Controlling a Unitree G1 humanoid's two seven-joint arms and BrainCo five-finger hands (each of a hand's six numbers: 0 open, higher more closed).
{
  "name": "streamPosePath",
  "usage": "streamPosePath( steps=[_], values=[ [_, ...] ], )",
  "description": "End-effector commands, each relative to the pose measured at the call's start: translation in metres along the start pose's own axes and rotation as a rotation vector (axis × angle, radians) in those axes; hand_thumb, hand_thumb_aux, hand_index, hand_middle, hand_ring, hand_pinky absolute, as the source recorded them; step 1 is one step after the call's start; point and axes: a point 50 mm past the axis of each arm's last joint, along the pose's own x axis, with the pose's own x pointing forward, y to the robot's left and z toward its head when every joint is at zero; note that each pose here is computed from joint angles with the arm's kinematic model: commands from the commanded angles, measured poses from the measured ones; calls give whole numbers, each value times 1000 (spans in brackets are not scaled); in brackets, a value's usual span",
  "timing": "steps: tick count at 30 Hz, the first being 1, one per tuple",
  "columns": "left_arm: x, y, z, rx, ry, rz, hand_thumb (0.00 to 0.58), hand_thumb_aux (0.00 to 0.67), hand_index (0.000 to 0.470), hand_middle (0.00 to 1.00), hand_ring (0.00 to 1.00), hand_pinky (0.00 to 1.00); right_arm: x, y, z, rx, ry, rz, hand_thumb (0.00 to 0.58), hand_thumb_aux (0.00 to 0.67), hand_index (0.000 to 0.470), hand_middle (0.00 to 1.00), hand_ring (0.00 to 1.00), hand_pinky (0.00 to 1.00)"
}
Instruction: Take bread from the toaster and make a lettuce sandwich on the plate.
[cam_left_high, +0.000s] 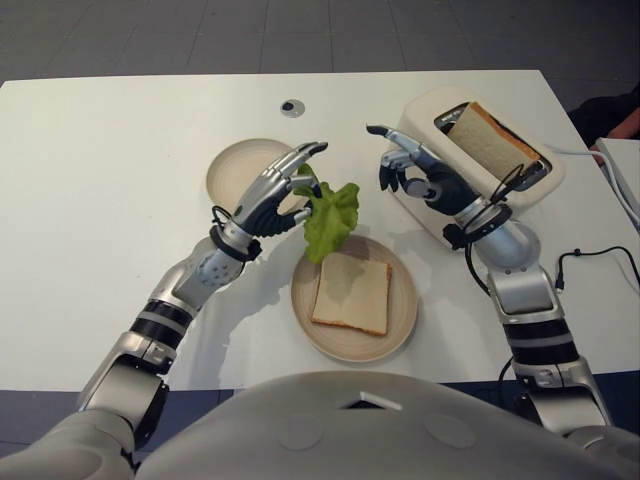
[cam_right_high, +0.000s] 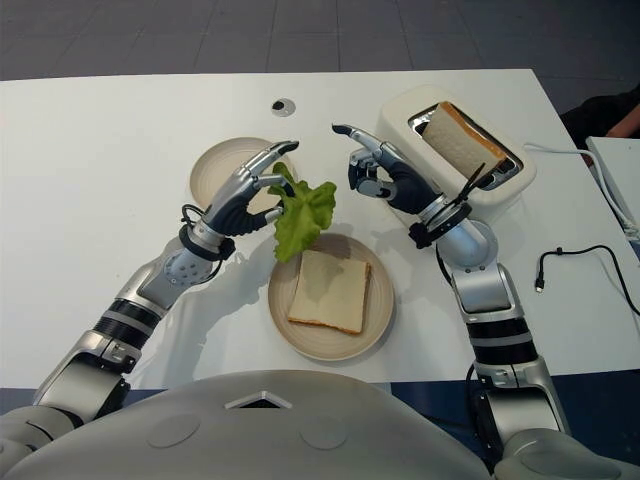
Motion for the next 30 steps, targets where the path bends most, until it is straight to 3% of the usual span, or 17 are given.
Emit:
streamPosePath(
  steps=[1,9,11,14,15,16,17,27,28,29,30],
  values=[
    [-13,-20,9,-64,-31,-127,580,670,470,0,0,0,-3,-8,4,9,3,-13,0,0,0,686,686,686],
    [-29,-62,18,-123,-29,-311,580,670,470,0,0,0,-7,-19,12,-16,-16,-15,0,0,0,682,682,682],
    [-30,-64,16,-114,-19,-319,557,536,376,0,0,0,-10,-23,13,-51,-8,-13,0,0,0,678,678,678],
    [-31,-64,11,-79,2,-320,532,478,335,0,0,0,-16,-33,14,-90,6,-29,0,0,0,675,675,675],
    [-31,-65,10,-64,9,-326,445,347,243,0,0,0,-18,-36,14,-98,10,-36,0,0,0,675,675,675],
    [-32,-66,8,-49,14,-332,14,8,6,0,0,0,-19,-39,14,-107,14,-41,0,0,0,675,675,675],
    [-32,-66,7,-36,17,-333,0,0,0,0,0,0,-21,-42,14,-114,17,-46,0,0,0,675,675,675],
    [-31,-54,6,-10,-15,-291,9,5,4,0,0,0,-31,-65,9,-225,73,-92,0,0,0,627,627,627],
    [-31,-55,11,-42,-45,-294,172,108,76,0,0,0,-31,-65,8,-225,76,-91,0,0,0,627,627,627],
    [-32,-55,16,-77,-70,-292,395,292,205,0,0,0,-30,-65,7,-225,77,-89,0,0,0,627,627,627],
    [-33,-54,20,-103,-93,-290,466,373,262,0,0,0,-30,-65,7,-224,79,-88,0,0,0,627,627,627]
  ],
)
